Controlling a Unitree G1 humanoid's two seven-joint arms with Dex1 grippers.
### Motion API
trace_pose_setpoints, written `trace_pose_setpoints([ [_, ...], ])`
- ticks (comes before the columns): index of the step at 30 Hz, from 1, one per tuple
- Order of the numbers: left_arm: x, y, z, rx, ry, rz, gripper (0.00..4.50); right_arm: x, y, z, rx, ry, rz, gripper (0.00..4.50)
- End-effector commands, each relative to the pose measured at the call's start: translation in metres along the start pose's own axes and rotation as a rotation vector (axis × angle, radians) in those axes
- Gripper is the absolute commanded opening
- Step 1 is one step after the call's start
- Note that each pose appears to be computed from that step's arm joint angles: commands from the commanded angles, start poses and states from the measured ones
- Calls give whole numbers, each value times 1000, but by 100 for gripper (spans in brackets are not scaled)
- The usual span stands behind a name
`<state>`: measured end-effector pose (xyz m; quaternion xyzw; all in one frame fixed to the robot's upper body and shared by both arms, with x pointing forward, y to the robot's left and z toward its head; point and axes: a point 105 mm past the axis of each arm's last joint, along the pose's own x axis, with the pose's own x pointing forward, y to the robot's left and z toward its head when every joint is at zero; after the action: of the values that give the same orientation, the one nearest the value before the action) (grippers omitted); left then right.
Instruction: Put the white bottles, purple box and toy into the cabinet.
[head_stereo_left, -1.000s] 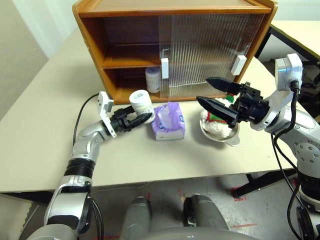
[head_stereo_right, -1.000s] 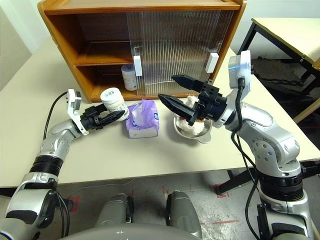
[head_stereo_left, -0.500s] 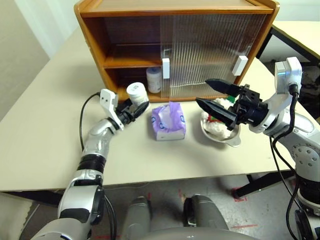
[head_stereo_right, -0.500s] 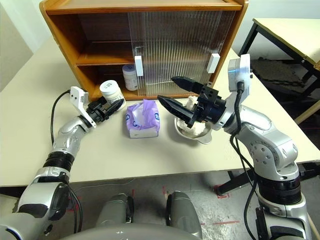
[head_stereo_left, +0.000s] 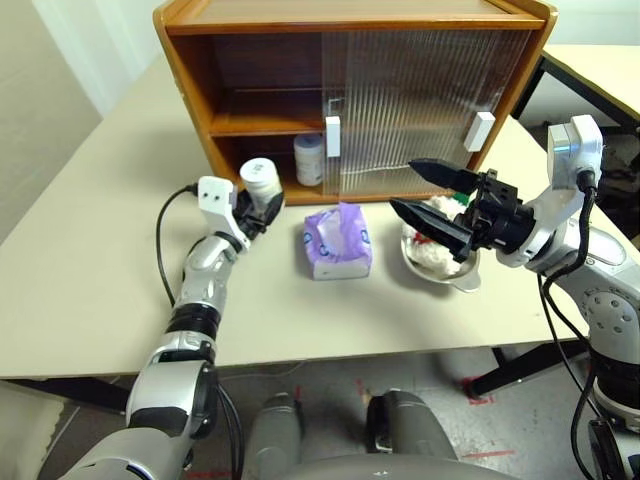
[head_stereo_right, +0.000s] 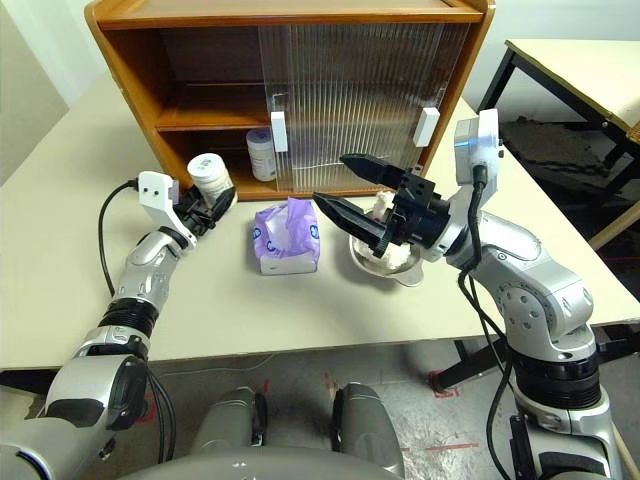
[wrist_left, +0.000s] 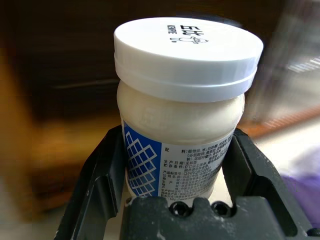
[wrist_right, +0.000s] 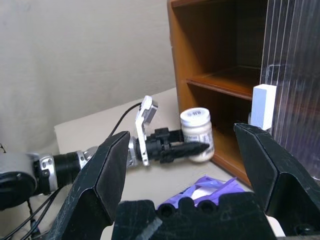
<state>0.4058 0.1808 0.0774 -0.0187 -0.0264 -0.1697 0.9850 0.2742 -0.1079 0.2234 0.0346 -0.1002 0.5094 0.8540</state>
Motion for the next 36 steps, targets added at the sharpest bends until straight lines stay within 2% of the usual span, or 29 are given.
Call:
trace_pose_setpoints([
  [1, 7, -6, 8, -5, -37, -1, 307, 1, 2, 2, -12, -13, 8, 450],
  [36, 46, 12, 17, 3, 76, 280, 307, -1, 6, 3, -3, -26, -24, 450],
])
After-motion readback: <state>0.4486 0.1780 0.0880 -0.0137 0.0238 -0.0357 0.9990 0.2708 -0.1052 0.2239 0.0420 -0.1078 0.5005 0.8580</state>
